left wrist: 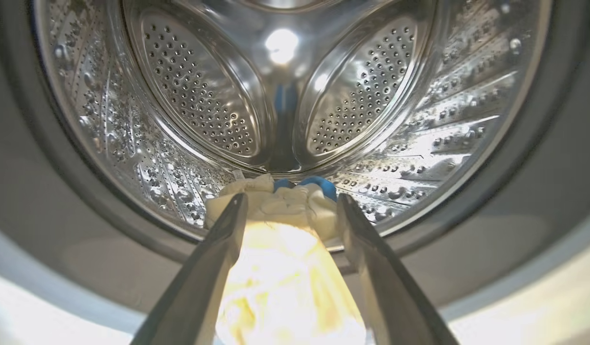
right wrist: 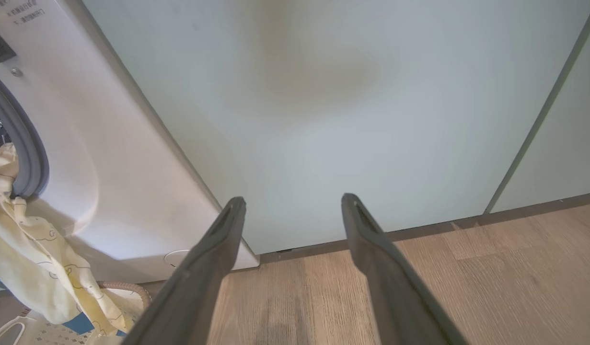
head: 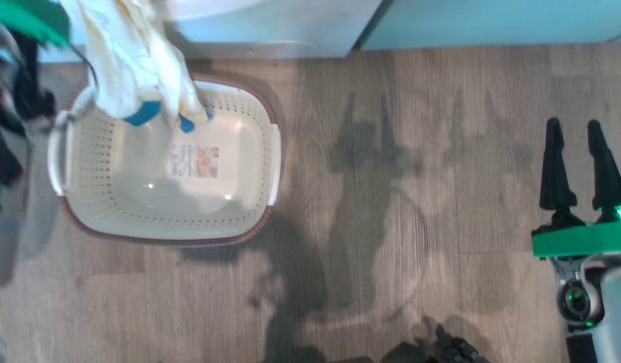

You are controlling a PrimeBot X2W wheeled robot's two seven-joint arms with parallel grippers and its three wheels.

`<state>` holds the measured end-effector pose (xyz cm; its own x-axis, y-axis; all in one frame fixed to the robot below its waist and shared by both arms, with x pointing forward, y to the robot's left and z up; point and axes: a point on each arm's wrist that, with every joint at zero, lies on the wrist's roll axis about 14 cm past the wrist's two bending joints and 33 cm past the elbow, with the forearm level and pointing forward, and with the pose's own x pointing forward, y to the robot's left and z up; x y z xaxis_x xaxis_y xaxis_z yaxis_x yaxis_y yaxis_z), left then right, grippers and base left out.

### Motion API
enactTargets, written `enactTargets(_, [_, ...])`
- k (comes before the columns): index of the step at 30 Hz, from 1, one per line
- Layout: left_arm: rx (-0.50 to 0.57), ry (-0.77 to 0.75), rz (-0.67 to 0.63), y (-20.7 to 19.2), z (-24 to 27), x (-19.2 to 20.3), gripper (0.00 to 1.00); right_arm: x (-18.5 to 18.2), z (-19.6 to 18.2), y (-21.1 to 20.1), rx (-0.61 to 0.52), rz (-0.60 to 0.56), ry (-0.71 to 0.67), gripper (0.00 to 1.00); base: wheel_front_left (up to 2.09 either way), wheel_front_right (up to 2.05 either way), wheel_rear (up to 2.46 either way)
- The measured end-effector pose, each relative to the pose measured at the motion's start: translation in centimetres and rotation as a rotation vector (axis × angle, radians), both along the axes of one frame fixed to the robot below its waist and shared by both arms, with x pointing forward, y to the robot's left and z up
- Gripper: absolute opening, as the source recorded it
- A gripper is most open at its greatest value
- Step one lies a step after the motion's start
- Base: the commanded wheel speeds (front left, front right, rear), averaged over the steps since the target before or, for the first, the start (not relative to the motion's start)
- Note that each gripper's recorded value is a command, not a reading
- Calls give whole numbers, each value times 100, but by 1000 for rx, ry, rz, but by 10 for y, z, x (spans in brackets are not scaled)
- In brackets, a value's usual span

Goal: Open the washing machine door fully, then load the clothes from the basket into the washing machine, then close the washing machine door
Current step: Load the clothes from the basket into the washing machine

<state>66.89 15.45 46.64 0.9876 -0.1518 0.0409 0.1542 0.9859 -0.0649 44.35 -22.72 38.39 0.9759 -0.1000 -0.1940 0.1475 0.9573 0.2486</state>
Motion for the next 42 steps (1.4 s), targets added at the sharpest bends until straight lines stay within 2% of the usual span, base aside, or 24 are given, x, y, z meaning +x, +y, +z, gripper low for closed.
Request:
enactTargets(13, [2,0,37,6,16,-104,100,-13,22,15,-22,45,-35,100,0,0,0])
enactTargets(23, [-3,44,109,14,15,-167,100,-18,40,28,-30,90,-59,100,0,0,0])
enactTargets(29, [-57,58,151,21,19,-191,100,-26,46,33,-31,110,-55,100,0,0,0])
enactTargets(33, [-53,65,160,25,20,-201,100,-28,49,36,-28,119,-57,100,0,0,0])
enactTargets(42, [-60,82,149,22,17,-206,100,-27,55,37,-30,125,-69,100,0,0,0])
